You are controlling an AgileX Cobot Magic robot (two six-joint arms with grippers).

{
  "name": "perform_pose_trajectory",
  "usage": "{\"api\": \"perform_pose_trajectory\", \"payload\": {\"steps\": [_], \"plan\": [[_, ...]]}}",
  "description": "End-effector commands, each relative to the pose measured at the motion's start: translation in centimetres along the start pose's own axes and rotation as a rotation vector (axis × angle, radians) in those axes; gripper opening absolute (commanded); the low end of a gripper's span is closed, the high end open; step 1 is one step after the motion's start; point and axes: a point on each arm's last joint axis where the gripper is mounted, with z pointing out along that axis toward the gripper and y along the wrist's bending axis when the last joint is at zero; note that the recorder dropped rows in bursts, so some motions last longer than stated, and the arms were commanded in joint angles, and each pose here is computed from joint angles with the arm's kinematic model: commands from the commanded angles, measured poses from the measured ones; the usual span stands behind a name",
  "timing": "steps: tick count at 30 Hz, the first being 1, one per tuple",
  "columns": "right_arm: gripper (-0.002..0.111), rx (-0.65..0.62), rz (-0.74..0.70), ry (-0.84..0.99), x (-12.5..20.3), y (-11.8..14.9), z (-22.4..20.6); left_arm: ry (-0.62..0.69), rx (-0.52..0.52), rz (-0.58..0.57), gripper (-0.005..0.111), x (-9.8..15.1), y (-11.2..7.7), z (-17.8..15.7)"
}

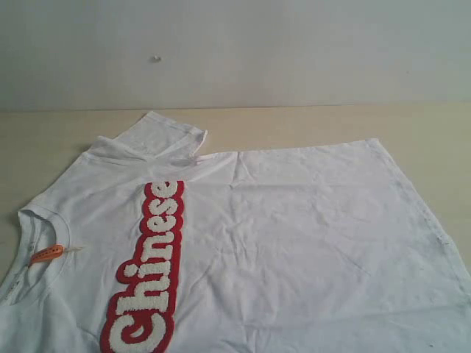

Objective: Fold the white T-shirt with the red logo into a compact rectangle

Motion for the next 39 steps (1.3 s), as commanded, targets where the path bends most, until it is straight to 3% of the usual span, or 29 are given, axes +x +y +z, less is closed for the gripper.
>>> {"api": "perform_pose_trajectory", "payload": {"steps": [1,6,13,16,19,23,26,30,32,34,39], "plan": [[0.000,-0.038,0.308,-0.223,-2.2,0.0,-0.3,-0.170,0.111,-0.205,0.000,-1.7,-0.9,-0.2],[0.000,-0.090,0.456,-0.352,-4.4,0.0,-0.5,-0.188,0.223,-0.253,0.000,-3.9,-2.4,0.0],[0.000,-0.056,0.440,-0.312,-10.9,-0.7,0.5,-0.119,0.274,-0.185,0.000,-8.8,-5.0,3.2],[0.000,-0.036,0.378,-0.260,-13.4,-1.0,1.8,-0.075,0.211,-0.146,0.000,-10.7,-5.3,5.4],[0.000,0.000,0.285,-0.171,-15.4,-1.4,3.7,-0.012,0.122,-0.030,0.000,-12.1,-5.2,7.9],[0.000,0.025,0.118,-0.047,-16.6,-1.7,7.7,0.114,-0.036,0.057,0.000,-13.0,-4.5,11.9],[0.000,0.040,0.087,0.105,-16.5,-1.9,10.9,0.240,-0.140,0.148,0.000,-12.1,-3.5,14.8],[0.000,0.071,0.036,0.391,-14.9,-2.4,15.3,0.548,-0.304,0.449,0.000,-9.5,-1.5,17.7],[0.000,0.084,0.013,0.550,-13.5,-2.6,17.5,0.703,-0.333,0.563,0.000,-7.9,-0.6,19.1],[0.000,0.077,-0.043,0.704,-11.8,-2.7,19.4,0.830,-0.302,0.585,0.000,-6.3,-0.5,20.4],[0.000,0.038,-0.141,1.042,-6.8,-2.7,23.1,1.230,0.002,0.608,0.000,-1.8,-1.5,23.1]]}}
